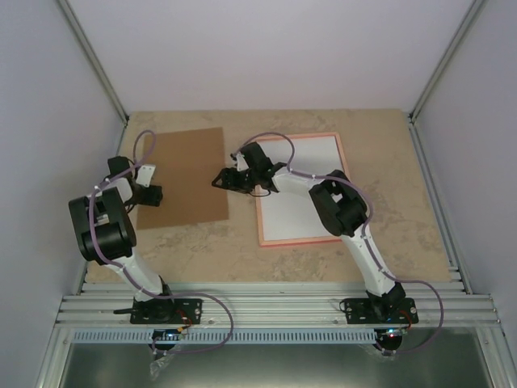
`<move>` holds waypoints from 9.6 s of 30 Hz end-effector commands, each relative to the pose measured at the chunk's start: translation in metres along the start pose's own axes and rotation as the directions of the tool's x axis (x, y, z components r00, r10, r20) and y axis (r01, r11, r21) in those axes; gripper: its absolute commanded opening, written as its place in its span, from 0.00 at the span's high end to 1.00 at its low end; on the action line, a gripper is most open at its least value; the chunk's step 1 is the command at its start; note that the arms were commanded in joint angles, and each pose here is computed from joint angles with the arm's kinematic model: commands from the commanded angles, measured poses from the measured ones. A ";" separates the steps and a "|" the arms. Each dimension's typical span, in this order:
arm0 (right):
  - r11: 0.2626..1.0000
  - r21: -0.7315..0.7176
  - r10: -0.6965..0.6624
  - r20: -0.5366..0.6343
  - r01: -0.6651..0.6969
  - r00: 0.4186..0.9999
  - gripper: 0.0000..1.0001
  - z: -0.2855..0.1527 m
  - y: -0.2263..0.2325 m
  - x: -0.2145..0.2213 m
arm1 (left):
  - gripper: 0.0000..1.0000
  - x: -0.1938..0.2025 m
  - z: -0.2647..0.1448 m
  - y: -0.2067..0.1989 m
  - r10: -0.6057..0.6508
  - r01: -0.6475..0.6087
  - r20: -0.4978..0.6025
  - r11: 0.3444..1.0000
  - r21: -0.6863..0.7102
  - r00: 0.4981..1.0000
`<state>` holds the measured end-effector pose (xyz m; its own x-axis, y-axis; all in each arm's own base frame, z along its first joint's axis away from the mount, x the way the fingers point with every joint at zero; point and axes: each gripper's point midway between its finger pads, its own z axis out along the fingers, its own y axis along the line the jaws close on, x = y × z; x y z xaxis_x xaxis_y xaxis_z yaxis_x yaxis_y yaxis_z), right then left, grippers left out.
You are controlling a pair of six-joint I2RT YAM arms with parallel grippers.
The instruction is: Put the photo into the frame
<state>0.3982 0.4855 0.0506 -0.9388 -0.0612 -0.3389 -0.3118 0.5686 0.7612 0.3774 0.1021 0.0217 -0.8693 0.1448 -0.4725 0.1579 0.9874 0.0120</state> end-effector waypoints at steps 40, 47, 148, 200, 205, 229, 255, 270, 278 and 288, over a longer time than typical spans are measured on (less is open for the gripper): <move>0.981 0.195 -0.002 0.045 -0.007 0.999 0.16 -0.005 -0.042 0.004 | 0.12 0.009 0.005 0.024 -0.321 0.321 -0.019 0.945 0.055 0.947; 0.988 0.153 0.034 -0.022 -0.030 0.999 0.16 0.018 -0.041 0.024 | 0.17 0.018 0.022 -0.001 -0.312 0.324 -0.092 0.930 0.177 0.946; 0.917 -0.130 -0.316 0.335 0.376 0.887 0.99 -0.227 0.084 -0.092 | 0.01 -0.108 -0.160 -0.114 -0.187 -0.015 0.376 0.880 0.475 0.908; -0.471 0.876 -0.869 -0.440 0.103 -0.228 1.00 -0.290 0.244 -0.073 | 0.18 -0.231 -0.346 -0.123 -0.897 0.254 0.325 0.404 0.879 0.301; -0.496 0.866 -0.846 -0.466 0.065 -0.260 1.00 -0.281 0.249 -0.055 | 0.43 -0.226 -0.338 -0.120 -0.903 0.268 0.313 0.393 0.880 0.295; -0.174 0.532 -0.965 -0.260 0.829 -0.036 0.03 -0.287 0.132 0.032 | 1.00 -0.220 -0.319 -0.111 -0.843 0.211 0.381 0.480 0.852 0.380; 0.908 0.343 -0.282 0.073 0.242 0.957 0.31 -0.396 -0.242 -0.054 | 1.00 -0.203 -0.271 -0.141 -0.733 0.135 0.333 0.498 0.857 0.594; 0.971 0.200 -0.148 0.081 0.130 0.986 0.47 -0.343 -0.280 -0.048 | 1.00 -0.203 -0.266 -0.144 -0.708 0.111 0.336 0.504 0.856 0.621; 0.982 0.144 -0.132 0.037 0.125 0.991 0.56 -0.315 -0.273 -0.026 | 1.00 -0.197 -0.260 -0.149 -0.697 0.114 0.313 0.493 0.862 0.645; 0.994 0.020 -0.106 -0.004 0.106 0.994 0.55 -0.288 -0.234 0.013 | 1.00 -0.184 -0.246 -0.162 -0.653 0.116 0.243 0.456 0.883 0.717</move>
<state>0.4476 0.0951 0.0284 -0.8707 -0.1272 -0.4750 -0.4407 0.6306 0.6389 0.4053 -0.0578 0.3215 -0.5756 -0.6051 -0.5500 0.3263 0.4467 -0.8331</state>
